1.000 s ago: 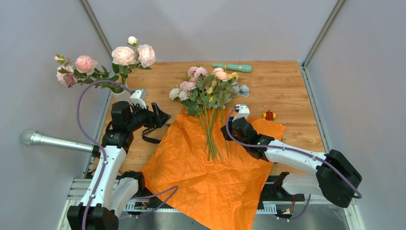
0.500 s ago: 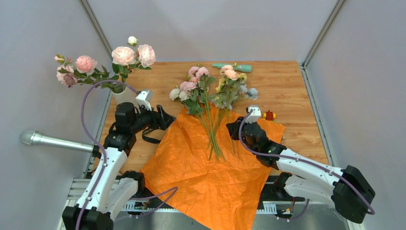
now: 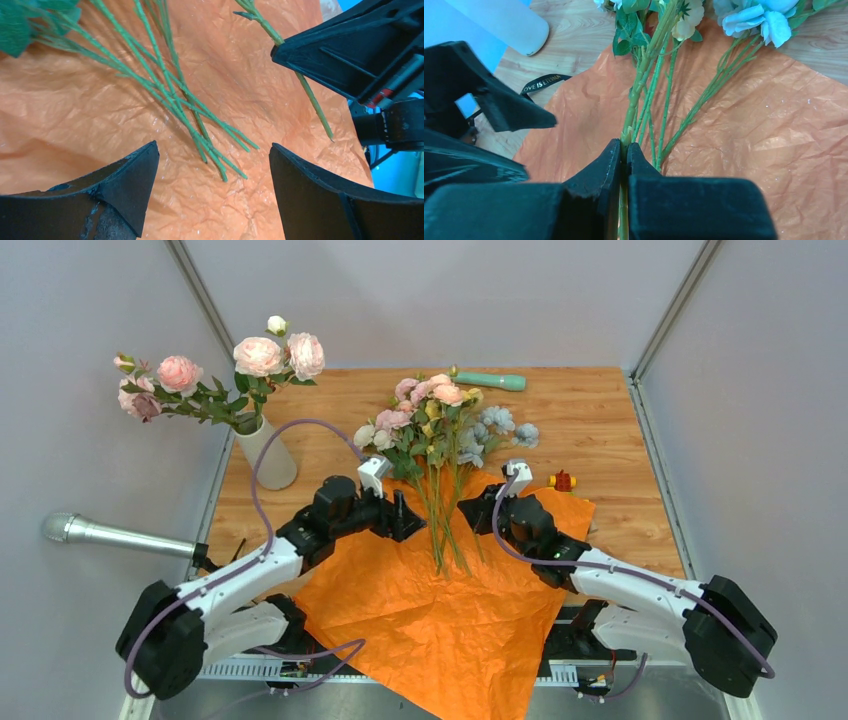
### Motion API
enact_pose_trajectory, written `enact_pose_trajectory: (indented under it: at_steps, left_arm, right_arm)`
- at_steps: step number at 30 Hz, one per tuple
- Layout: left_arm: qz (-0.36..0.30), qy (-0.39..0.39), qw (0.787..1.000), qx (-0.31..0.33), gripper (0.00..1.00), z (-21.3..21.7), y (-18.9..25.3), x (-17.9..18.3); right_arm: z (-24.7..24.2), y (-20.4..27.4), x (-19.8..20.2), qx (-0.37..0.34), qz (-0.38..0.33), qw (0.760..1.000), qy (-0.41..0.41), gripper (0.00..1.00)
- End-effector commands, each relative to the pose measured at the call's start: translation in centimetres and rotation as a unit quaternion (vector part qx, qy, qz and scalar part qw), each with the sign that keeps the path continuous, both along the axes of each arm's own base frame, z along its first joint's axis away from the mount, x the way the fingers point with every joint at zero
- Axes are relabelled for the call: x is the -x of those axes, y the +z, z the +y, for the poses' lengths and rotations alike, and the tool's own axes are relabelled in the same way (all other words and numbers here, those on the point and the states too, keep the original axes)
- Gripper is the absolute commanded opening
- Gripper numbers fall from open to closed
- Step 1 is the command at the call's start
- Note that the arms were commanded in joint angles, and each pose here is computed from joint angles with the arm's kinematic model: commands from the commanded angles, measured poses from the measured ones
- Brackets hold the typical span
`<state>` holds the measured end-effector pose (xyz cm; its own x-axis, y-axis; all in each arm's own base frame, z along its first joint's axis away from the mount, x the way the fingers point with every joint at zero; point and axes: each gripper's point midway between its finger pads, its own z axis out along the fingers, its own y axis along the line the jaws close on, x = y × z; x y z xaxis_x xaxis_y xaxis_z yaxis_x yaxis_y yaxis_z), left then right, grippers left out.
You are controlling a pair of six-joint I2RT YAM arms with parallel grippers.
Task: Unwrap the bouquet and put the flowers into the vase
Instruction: Pick up the fake flower from the wrapping paper.
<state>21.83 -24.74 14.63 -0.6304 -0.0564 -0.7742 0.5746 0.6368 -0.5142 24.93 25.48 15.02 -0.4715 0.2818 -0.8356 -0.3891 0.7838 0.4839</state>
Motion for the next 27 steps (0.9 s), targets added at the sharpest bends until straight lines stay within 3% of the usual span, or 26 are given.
enact_pose_trajectory:
  at_steps: [1,17,19,20,21,27]
  left_arm:
    - [-0.048,0.018,0.998,0.039,0.88,-3.0,2.0,-2.8]
    - [-0.013,0.103,0.994,-0.042,0.85,-5.3,-5.2,-9.6]
    - [-0.005,0.105,0.993,-0.047,0.79,-5.6,-5.9,-10.0]
    - [0.013,0.104,0.993,-0.053,0.58,-6.1,-7.1,-10.2]
    - [0.017,0.105,0.993,-0.055,0.50,-6.1,-7.4,-10.2]
    - [0.040,0.118,0.990,-0.061,0.24,-5.8,-8.8,-10.0]
  right_arm:
    - [1.1,2.4,-0.1,-0.045,-0.034,0.998,0.016,0.00]
    - [0.8,2.6,0.4,-0.046,-0.044,0.998,0.026,0.00]
    - [0.7,2.7,0.4,-0.044,-0.048,0.998,0.026,0.00]
    - [0.5,2.7,0.4,-0.036,-0.056,0.997,0.025,0.00]
    - [0.4,2.5,0.2,-0.029,-0.060,0.998,0.023,0.00]
    - [-0.4,2.0,-1.2,0.042,-0.079,0.996,-0.007,0.00]
